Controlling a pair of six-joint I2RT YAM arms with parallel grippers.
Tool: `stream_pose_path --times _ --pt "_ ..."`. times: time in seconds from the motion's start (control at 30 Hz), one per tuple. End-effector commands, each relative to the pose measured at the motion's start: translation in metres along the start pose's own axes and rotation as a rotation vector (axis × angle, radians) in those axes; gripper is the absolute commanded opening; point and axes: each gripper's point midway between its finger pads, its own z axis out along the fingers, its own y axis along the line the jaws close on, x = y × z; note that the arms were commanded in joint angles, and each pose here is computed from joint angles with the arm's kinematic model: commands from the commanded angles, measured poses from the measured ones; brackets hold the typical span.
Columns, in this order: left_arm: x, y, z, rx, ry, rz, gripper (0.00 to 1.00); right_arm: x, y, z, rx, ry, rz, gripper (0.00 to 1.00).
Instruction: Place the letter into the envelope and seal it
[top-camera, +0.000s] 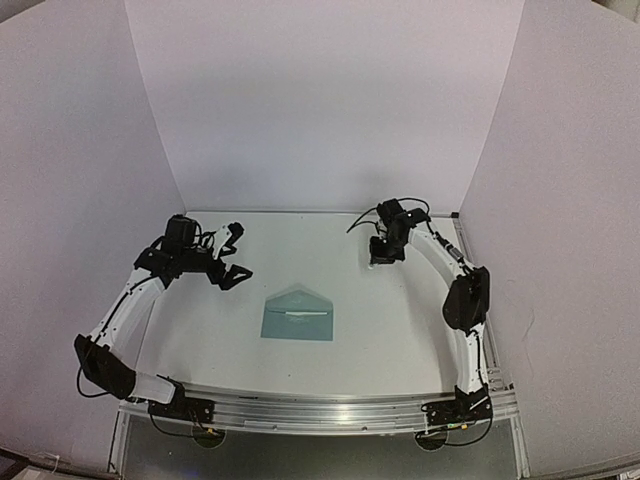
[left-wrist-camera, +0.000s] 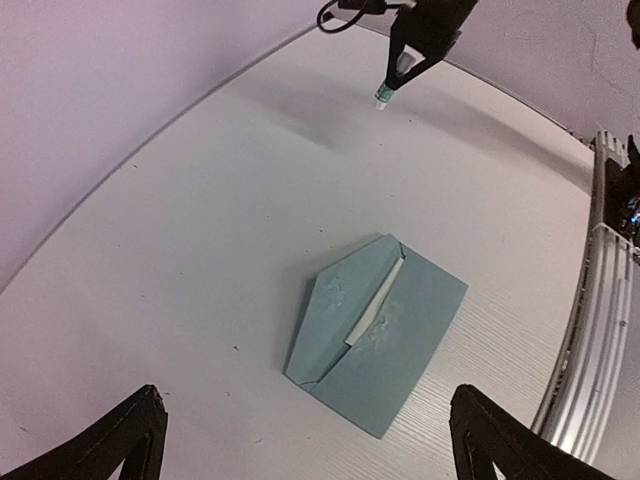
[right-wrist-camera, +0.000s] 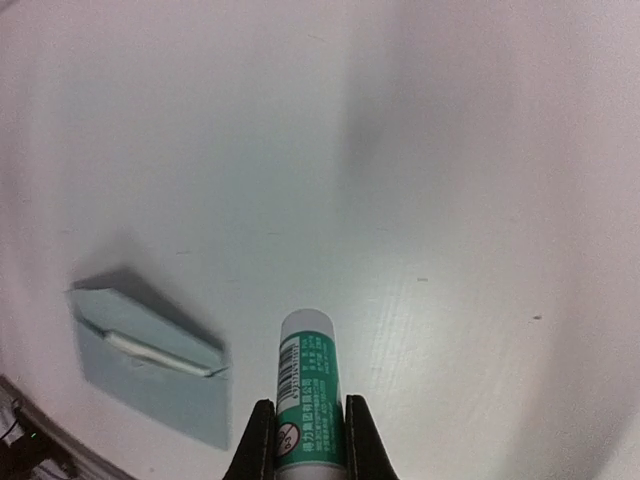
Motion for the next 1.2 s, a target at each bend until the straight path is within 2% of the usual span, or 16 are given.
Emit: stream_pose_path --times 0.0,0.13,0.37,0.6,0.83,1.0,1.07,1.17 --pt "-0.056 0.001 -0.02 -0.202 -0.252 0.324 1.0 0.016 0.163 -0.105 -0.395 -0.211 -0.199 0.0" --pt "-0.064 -0.011 -0.002 -0.252 -0.24 0.514 0.99 0.043 0.223 -0.11 -0.477 -0.214 -0.265 0.0" --pt "-0.062 -0.041 0.015 -0.165 -0.26 0.609 0.98 0.074 0.284 -0.126 -0.593 -0.235 -0.357 0.0" --pt "-0.047 -0.063 0.025 -0.047 -0.224 0.649 0.87 0.084 0.305 -0.131 -0.655 -0.234 -0.377 0.0" --pt "-0.047 -0.064 0.032 -0.035 -0.204 0.655 0.77 0.088 0.317 -0.139 -0.715 -0.232 -0.395 0.0" --pt "-0.049 -0.064 0.031 -0.035 -0.207 0.658 0.62 0.091 0.322 -0.14 -0.743 -0.221 -0.402 0.0" --pt "-0.05 -0.065 0.031 -0.033 -0.208 0.659 0.51 0.091 0.323 -0.14 -0.75 -0.218 -0.403 0.0" --pt "-0.051 -0.065 0.029 -0.034 -0.213 0.658 0.28 0.091 0.323 -0.139 -0.748 -0.218 -0.402 0.0"
